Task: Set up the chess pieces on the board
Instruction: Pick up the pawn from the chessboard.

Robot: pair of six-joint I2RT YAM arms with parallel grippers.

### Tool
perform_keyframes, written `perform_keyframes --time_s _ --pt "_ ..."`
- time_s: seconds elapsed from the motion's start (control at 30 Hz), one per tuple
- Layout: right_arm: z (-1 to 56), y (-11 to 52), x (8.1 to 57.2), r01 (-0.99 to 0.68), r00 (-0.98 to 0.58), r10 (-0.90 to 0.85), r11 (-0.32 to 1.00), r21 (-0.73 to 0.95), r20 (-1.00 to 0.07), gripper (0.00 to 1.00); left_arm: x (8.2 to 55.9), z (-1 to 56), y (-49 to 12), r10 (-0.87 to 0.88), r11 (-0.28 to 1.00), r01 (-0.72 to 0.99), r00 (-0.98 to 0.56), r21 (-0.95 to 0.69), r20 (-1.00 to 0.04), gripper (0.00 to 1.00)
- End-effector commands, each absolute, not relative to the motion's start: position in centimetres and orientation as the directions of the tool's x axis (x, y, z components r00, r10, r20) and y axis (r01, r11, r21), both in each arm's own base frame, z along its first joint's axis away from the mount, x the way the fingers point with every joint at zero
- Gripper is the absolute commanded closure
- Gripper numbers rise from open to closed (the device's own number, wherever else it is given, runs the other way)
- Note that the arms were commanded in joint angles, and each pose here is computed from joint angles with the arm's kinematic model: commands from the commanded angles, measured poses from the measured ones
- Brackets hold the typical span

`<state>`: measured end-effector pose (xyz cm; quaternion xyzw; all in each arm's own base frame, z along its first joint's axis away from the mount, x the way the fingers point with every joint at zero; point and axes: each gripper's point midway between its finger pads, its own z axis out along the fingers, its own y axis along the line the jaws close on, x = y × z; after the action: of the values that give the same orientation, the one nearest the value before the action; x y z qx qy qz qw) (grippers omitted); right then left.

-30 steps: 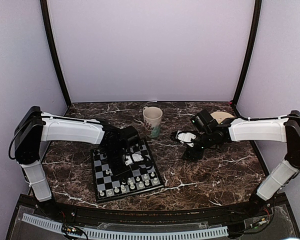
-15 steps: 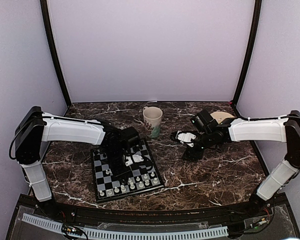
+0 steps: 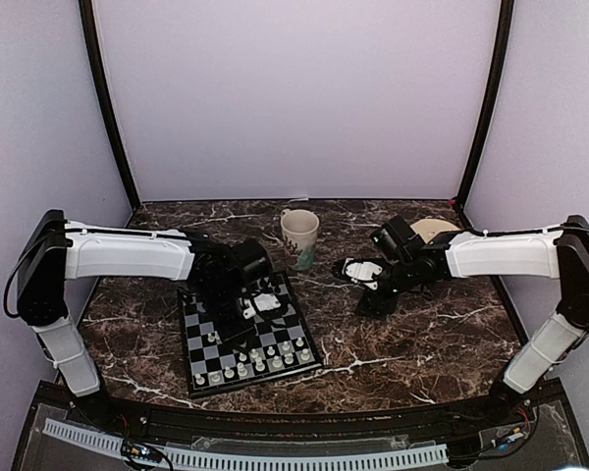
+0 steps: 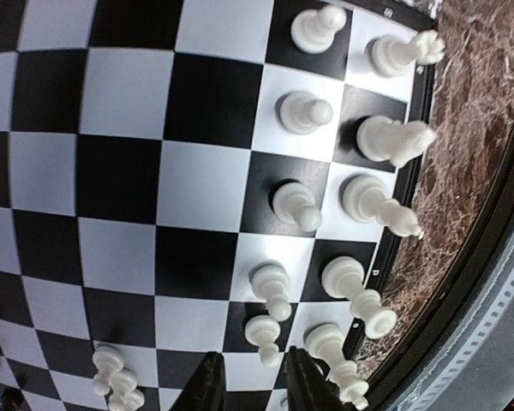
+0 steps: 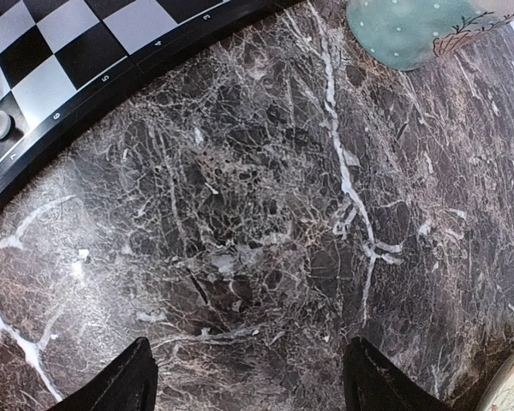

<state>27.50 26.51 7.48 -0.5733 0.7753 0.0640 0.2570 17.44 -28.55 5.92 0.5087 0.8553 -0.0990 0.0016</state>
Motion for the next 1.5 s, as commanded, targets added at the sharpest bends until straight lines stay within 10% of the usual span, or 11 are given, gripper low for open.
perform_keyframes --time_s 0.0,0.5,1.47 --pt "8.2 27.6 27.7 -0.925 -0.185 -0.852 0.319 -0.206 -0.489 0.26 18.6 9.7 -29.5 0.839 0.459 0.88 -0.475 -0.122 -0.267 0.73" --pt "8.5 27.7 27.6 -0.924 -0.176 -0.852 0.315 -0.215 -0.493 0.26 23.5 9.2 -23.7 0.564 0.809 0.586 -0.753 0.042 -0.339 0.7" --pt "8.0 27.5 27.6 -0.923 -0.176 -0.861 0.313 -0.224 -0.478 0.26 22.9 4.7 -23.2 0.606 0.792 0.61 -0.777 0.035 -0.172 0.84"
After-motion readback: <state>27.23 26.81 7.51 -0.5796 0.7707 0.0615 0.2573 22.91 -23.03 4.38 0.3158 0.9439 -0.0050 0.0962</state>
